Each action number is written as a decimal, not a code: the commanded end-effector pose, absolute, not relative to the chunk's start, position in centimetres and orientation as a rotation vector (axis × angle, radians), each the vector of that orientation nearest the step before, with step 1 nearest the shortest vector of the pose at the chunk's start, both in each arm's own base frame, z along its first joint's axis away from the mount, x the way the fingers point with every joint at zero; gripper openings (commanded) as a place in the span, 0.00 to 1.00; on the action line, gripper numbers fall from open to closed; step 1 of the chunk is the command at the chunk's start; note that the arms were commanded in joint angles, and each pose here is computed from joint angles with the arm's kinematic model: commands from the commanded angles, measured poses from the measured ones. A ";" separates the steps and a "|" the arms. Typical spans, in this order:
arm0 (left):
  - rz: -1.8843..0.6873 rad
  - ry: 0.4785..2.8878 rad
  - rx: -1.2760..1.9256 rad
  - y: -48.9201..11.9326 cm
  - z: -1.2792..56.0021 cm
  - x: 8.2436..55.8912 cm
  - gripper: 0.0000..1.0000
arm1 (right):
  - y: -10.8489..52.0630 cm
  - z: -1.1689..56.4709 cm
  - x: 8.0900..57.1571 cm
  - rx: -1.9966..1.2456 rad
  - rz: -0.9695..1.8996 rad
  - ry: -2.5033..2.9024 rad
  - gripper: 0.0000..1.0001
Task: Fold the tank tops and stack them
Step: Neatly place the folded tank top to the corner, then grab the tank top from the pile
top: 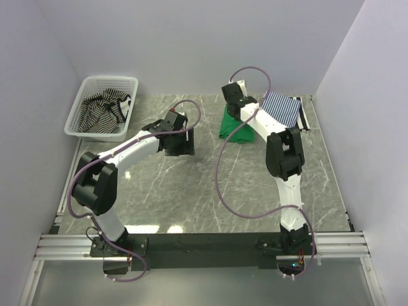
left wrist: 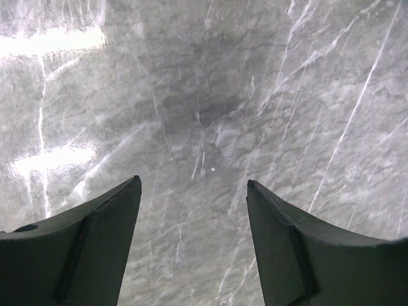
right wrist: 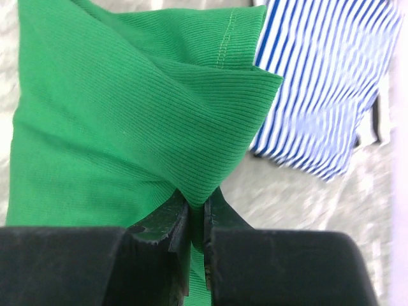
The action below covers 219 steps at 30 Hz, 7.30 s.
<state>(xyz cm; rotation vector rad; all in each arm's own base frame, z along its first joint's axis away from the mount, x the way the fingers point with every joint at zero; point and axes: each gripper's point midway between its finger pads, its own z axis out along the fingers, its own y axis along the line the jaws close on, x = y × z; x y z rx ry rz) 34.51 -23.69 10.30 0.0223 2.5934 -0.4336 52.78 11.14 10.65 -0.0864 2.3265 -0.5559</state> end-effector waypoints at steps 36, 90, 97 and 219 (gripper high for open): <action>-0.564 2.544 0.110 -24.5 11.8 33.7 0.73 | 2.0 24.5 58.7 -0.087 -0.649 2.109 0.00; -0.576 2.559 0.108 -24.7 11.2 33.6 0.72 | -16.3 17.3 56.4 0.713 -0.237 2.068 0.00; -0.580 2.558 0.109 -24.8 11.3 33.6 0.72 | -16.4 16.6 56.4 0.746 -0.210 2.080 0.38; 0.025 1.358 -0.602 7.7 48.8 56.1 0.00 | 25.6 18.9 36.0 -0.075 0.763 2.110 0.55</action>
